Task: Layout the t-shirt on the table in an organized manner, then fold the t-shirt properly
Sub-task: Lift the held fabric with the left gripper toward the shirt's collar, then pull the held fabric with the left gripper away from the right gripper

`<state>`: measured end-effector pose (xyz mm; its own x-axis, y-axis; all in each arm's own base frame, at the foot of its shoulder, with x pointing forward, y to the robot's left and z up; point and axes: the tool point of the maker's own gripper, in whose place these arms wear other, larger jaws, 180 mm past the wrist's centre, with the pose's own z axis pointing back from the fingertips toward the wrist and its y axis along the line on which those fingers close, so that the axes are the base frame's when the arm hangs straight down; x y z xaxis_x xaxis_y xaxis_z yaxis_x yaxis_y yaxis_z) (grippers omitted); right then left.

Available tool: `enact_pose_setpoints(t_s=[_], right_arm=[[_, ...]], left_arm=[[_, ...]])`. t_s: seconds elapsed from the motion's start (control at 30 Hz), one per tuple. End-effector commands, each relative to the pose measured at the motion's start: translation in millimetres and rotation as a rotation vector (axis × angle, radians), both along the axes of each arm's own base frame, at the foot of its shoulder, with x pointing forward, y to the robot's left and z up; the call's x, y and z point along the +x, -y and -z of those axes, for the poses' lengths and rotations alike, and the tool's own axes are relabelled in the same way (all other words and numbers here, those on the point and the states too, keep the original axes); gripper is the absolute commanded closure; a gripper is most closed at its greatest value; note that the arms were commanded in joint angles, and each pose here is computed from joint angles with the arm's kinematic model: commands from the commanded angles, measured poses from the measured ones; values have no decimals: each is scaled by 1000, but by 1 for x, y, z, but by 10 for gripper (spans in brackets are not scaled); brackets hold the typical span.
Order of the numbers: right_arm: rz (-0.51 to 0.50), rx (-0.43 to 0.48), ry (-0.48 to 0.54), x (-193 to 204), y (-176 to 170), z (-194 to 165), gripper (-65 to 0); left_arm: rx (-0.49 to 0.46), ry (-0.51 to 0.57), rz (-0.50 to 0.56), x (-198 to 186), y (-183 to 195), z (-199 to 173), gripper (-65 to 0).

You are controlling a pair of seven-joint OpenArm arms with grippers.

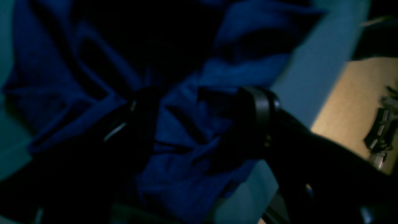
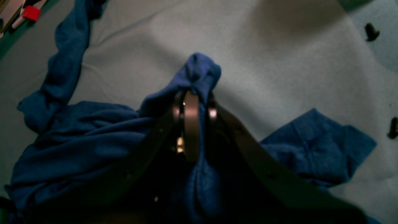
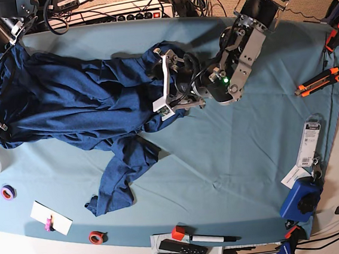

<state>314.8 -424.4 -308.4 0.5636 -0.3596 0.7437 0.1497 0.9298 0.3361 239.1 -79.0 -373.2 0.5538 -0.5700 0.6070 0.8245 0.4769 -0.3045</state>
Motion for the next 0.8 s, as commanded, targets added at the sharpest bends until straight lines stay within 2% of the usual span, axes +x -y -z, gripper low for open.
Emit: enact_pose_setpoints(t_s=[0.0,0.1,0.27,0.63,0.77], right_arm=[[7,-29,66,8,10,-25,0],[7,-29,66,8,10,-25,0],[8,-29,67,8,10,-25,0],[7,-29,66,8,10,-25,0],[7,-29,66,8,10,-25,0]], left_arm=[[-29,8,0,2,5,-7,-391],[-29,-32,0,-13,5,2,-391],[-81,-88,13,-30,16,2,-391],[-152,-83,19,-31,45,-15,-390],[-116,-53,-25,-22,42,-11,-384]])
